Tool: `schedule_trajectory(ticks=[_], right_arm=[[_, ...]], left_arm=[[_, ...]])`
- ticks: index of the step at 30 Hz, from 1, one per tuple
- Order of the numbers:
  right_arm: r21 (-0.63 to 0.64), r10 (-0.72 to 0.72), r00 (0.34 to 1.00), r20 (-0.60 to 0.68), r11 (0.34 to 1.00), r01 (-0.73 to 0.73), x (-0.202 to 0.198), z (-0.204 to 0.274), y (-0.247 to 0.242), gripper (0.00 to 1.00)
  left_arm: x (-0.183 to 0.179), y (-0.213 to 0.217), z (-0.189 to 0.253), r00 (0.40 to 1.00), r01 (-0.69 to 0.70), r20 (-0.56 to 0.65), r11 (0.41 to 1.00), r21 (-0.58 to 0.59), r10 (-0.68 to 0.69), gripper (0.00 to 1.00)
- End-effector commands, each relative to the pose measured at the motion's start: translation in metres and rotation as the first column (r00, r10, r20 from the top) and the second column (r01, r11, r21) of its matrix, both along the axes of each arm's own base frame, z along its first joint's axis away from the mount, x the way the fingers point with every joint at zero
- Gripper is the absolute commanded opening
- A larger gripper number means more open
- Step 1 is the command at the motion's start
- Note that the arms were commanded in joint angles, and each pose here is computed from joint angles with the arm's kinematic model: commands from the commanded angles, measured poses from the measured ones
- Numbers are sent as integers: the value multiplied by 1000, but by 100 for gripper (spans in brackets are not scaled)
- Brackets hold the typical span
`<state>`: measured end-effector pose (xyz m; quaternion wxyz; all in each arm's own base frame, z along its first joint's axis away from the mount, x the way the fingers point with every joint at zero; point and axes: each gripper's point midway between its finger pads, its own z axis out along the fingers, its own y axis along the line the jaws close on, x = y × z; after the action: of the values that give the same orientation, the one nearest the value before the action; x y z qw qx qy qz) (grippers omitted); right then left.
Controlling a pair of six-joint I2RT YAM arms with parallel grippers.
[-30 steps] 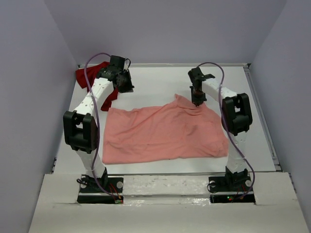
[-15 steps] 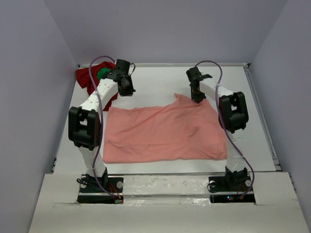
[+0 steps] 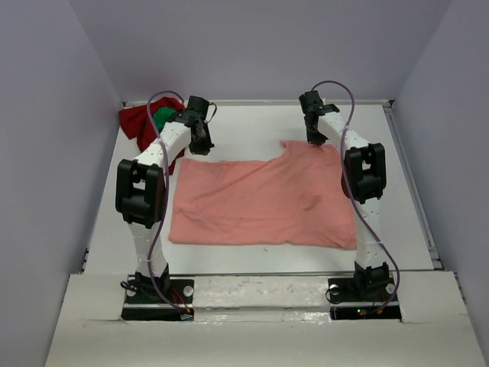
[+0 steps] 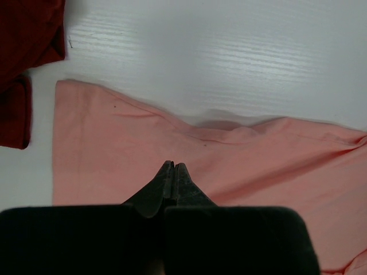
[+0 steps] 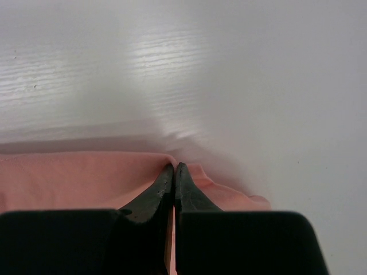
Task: Fold and stack the t-shirts
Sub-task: Fold the tshirt
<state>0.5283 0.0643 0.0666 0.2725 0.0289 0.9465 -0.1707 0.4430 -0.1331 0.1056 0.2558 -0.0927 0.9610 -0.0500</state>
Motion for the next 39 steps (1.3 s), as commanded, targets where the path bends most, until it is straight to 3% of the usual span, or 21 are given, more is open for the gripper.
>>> schedule_trajectory(ticks=[1, 3, 5, 9, 14, 21, 28, 33, 39], right_arm=[[-41, 16, 1000, -9, 999, -16, 10, -8, -7, 0], [-39, 31, 999, -13, 999, -32, 15, -9, -10, 0], [-40, 31, 999, -16, 999, -32, 16, -12, -9, 8], [-30, 29, 999, -19, 999, -29, 16, -15, -13, 36], [-31, 39, 999, 13, 999, -38, 16, -3, -14, 49], [-10, 97, 993, 67, 995, -96, 26, 22, -7, 51], [110, 154, 977, 148, 979, -171, 38, 47, 19, 49], [90, 177, 964, 199, 976, -198, 41, 78, 18, 47], [155, 310, 933, 184, 928, -339, 43, 70, 42, 49]], left_arm=[[7, -2, 24, 998, 5, 55, 1000, -6, -5, 0], [7, -3, 24, 998, 9, 55, 1000, -2, -9, 0], [6, 0, 24, 999, 3, 52, 1000, 7, -3, 0], [6, 3, 21, 999, -7, 49, 1000, 27, 6, 0], [11, 0, 30, 997, -8, 82, 1000, 0, 8, 0], [19, -14, 39, 995, 42, 94, 999, -25, -39, 0], [27, -31, 54, 989, 81, 126, 996, -39, -76, 0], [29, -49, 57, 984, 122, 135, 991, -55, -114, 0], [26, -65, 53, 982, 155, 118, 987, -52, -148, 0]])
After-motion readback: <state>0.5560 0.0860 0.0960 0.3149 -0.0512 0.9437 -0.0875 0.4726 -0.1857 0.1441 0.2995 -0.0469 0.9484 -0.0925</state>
